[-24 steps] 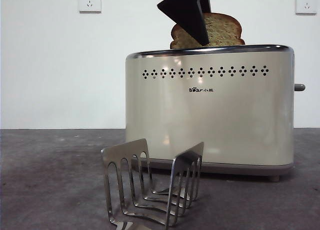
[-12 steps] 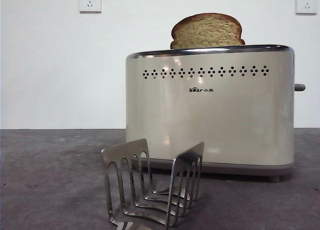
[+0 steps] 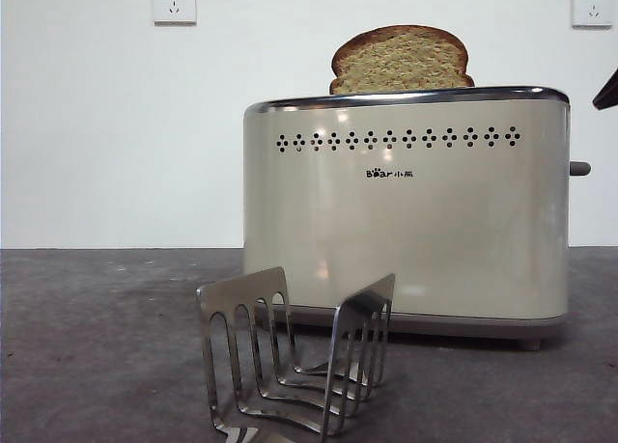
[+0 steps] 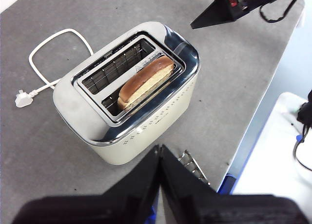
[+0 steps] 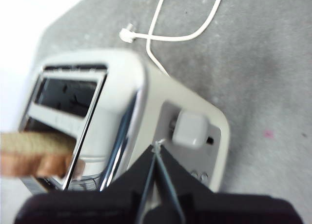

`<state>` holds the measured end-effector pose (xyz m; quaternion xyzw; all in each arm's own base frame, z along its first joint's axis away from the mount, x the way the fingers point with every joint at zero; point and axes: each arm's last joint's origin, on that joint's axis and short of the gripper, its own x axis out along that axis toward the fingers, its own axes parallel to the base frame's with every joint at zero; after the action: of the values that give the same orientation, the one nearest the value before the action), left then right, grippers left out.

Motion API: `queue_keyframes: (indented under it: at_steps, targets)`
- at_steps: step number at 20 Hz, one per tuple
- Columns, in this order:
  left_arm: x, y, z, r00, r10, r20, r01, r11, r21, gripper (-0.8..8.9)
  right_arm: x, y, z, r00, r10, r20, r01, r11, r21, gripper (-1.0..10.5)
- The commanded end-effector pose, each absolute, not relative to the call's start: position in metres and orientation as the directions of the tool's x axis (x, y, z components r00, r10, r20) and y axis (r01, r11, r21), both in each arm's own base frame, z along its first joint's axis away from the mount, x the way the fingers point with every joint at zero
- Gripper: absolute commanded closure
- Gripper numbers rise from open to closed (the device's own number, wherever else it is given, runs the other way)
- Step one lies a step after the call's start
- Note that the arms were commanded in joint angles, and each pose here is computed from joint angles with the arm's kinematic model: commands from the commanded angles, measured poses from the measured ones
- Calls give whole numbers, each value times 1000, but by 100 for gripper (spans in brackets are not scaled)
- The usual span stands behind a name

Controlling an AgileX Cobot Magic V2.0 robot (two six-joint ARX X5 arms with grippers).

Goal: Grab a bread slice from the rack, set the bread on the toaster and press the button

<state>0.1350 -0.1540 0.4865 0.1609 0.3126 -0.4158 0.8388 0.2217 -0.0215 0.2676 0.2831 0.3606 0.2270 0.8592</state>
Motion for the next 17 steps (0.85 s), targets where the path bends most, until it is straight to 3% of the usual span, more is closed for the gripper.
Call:
queue_keyframes:
  at_steps: [1,3,12,17]
  targets:
    - [130,-148,490,472,-605,-641,781,625,-15,822,235,-24,255,592,655,-469,-195,682,705,954]
    - [127,-144,492,476,-611,-633,770,637,-35,822,246,-25,244,565,683,-463,-194,655,730,954]
    - [112,-128,500,497,-635,-591,747,660,-81,822,267,-29,215,537,674,-507,-131,660,740,954]
    - [113,-130,488,470,-622,-627,738,666,-108,822,271,-30,201,504,677,-536,-83,656,750,954]
